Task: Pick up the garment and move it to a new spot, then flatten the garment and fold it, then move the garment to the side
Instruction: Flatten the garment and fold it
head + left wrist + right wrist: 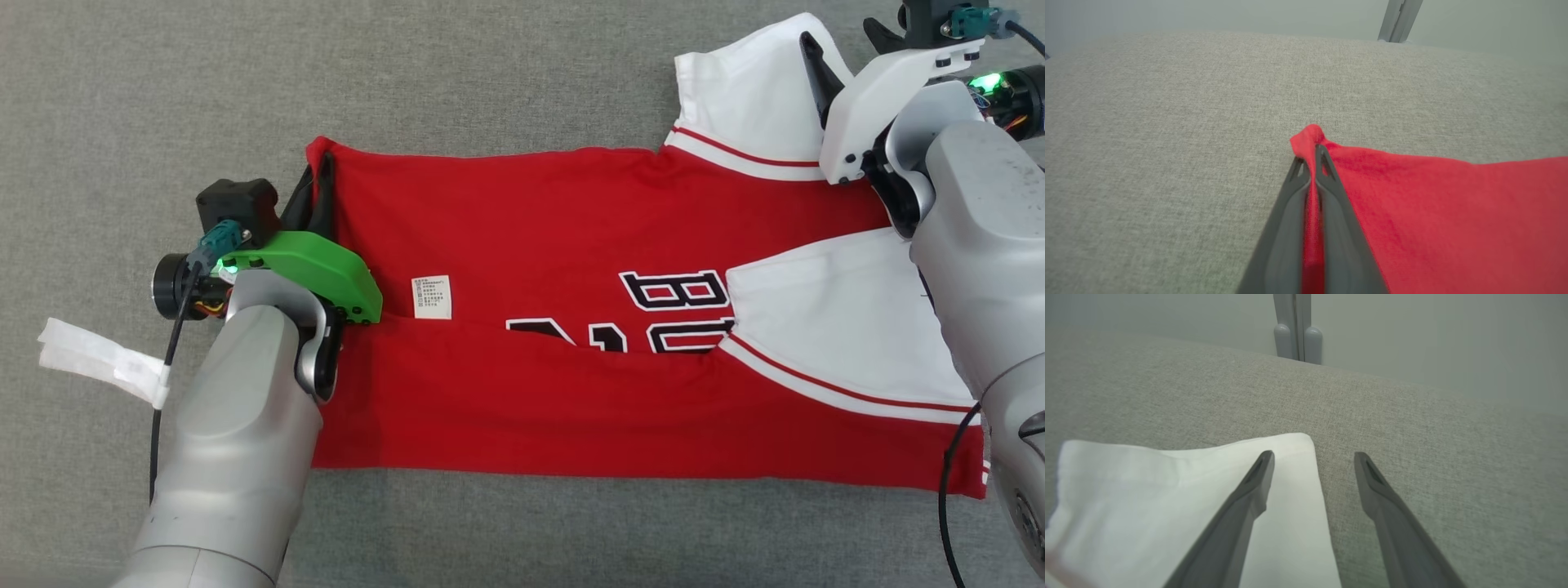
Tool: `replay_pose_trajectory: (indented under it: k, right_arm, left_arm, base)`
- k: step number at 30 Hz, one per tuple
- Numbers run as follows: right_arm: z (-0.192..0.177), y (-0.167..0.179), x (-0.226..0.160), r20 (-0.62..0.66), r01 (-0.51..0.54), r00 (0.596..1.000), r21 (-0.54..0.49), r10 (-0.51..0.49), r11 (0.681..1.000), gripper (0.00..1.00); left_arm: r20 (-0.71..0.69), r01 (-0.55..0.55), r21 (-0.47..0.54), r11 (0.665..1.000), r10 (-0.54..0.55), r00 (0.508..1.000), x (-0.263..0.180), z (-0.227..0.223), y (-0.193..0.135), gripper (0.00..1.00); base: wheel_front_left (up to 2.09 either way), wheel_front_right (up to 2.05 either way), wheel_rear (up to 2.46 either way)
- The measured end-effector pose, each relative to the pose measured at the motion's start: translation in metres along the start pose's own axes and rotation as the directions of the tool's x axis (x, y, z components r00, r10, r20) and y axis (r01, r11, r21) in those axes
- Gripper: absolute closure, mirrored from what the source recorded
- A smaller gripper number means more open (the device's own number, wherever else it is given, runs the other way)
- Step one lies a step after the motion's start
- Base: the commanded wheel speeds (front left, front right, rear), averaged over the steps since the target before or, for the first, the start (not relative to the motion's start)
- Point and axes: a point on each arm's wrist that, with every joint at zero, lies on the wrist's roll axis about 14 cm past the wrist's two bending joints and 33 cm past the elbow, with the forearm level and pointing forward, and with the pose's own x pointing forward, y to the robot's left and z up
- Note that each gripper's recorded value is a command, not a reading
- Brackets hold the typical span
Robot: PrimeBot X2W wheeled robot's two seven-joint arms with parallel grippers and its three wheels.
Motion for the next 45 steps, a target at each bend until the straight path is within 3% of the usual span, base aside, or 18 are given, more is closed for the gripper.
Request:
replay_pose_trajectory:
  k: [3,5,6,15,29,31,37,45]
  right_arm:
    - [-0.012,0.006,0.007,-0.048,-0.012,0.999,0.001,0.012,1.0,0.0]
    - [-0.018,0.009,0.01,-0.073,-0.017,0.997,0.01,0.018,1.0,0.73]
    - [-0.017,0.01,0.011,-0.066,-0.018,0.998,0.015,0.019,1.0,1.0]
    - [0.023,-0.02,0.012,0.15,0.047,0.987,0.034,-0.052,0.998,1.0]
    - [0.027,-0.014,0.002,0.169,0.049,0.984,0.076,-0.061,0.996,1.0]
    - [0.037,-0.013,0.0,0.198,0.044,0.978,0.089,-0.061,0.995,0.0]
    - [0.021,0.004,0.001,0.141,0.012,0.99,0.109,-0.027,0.994,0.0]
    - [-0.018,0.017,0.012,-0.036,-0.01,0.999,0.126,0.014,0.992,0.0]
  left_arm:
    - [0.002,0.006,0.006,1.0,-0.006,1.0,0.0,0.0,-0.001,1.0]
    - [-0.001,0.003,0.002,1.0,-0.003,1.0,-0.001,-0.002,-0.001,1.0]
    - [-0.003,0.002,0.001,1.0,-0.002,1.0,-0.001,-0.003,-0.002,1.0]
    - [0.039,-0.006,0.001,1.0,0.006,0.999,0.002,0.009,-0.005,1.0]
    - [0.039,-0.011,-0.006,1.0,0.011,0.999,-0.001,0.007,-0.006,1.0]
    - [0.042,-0.012,-0.007,1.0,0.012,0.999,-0.002,0.008,-0.006,1.0]
    - [0.037,-0.013,-0.002,1.0,0.014,0.999,-0.004,0.006,-0.005,1.0]
    - [0.024,-0.015,0.004,1.0,0.015,1.0,-0.005,0.0,-0.002,1.0]
  base:
    - [0.0,0.0,0.0]
    - [0.0,0.0,0.0]
    - [0.0,0.0,0.0]
    - [0.0,0.0,0.0]
    - [0.0,0.0,0.0]
    - [0.0,0.0,0.0]
    - [0.0,0.0,0.0]
    - [0.0,0.0,0.0]
